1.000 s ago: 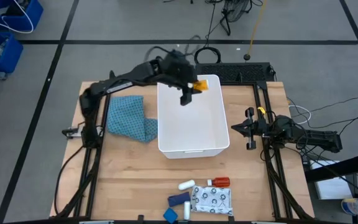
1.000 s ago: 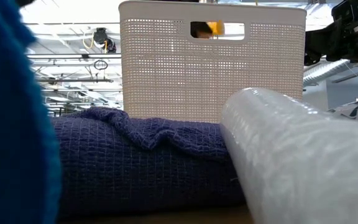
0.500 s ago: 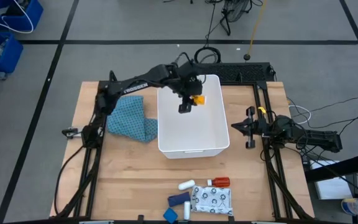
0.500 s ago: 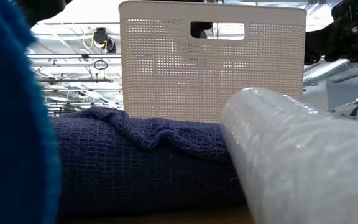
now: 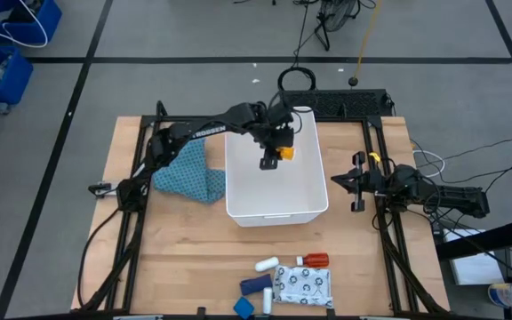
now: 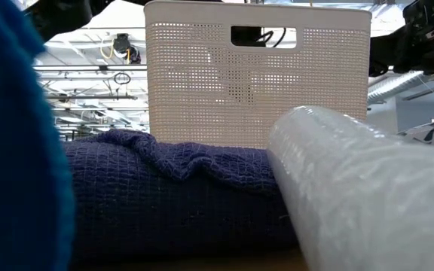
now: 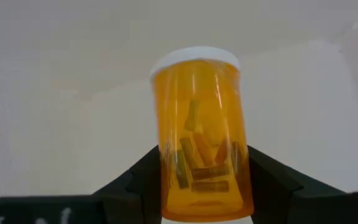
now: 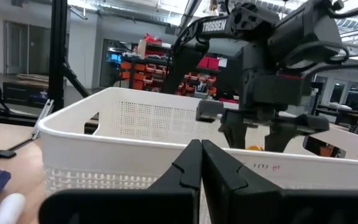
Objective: Pick & place medical supplies in basket/bin
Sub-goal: Put the pill bottle into the white bin
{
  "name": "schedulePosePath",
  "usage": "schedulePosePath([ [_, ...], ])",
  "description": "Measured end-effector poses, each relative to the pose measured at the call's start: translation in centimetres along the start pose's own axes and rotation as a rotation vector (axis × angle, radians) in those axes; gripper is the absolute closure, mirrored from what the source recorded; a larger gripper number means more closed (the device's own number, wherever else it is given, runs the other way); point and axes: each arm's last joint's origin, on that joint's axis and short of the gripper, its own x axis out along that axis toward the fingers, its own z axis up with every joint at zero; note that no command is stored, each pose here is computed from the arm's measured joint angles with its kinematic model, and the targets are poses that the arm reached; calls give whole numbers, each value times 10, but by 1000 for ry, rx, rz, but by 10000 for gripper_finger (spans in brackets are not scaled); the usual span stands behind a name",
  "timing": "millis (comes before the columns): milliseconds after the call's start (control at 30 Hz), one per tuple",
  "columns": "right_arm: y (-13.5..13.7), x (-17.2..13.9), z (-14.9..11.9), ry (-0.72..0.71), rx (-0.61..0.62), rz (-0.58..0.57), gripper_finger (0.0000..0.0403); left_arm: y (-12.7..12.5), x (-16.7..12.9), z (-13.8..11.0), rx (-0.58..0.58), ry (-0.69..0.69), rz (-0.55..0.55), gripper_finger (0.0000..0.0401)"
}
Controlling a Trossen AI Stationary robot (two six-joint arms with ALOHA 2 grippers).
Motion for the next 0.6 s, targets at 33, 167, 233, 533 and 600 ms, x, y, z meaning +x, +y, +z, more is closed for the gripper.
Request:
schedulePosePath([
  [33,0,0,0,-1,0,0,403,0,1,0,-2,2,-1,226],
  [167,0,0,1,-9,10,-1,403,0,12,-2,-2,-33,-26,224],
  [233,0,0,1,-13,10,-1,403,-1,14,-3,-8,-28,-38,230],
  [533,0,0,1,-13,10,-1,403,-4,39,-20,-38,34,-24,226],
  [600,0,0,1,-14,10,-1,403,-5,46,-24,-40,35,-26,221],
])
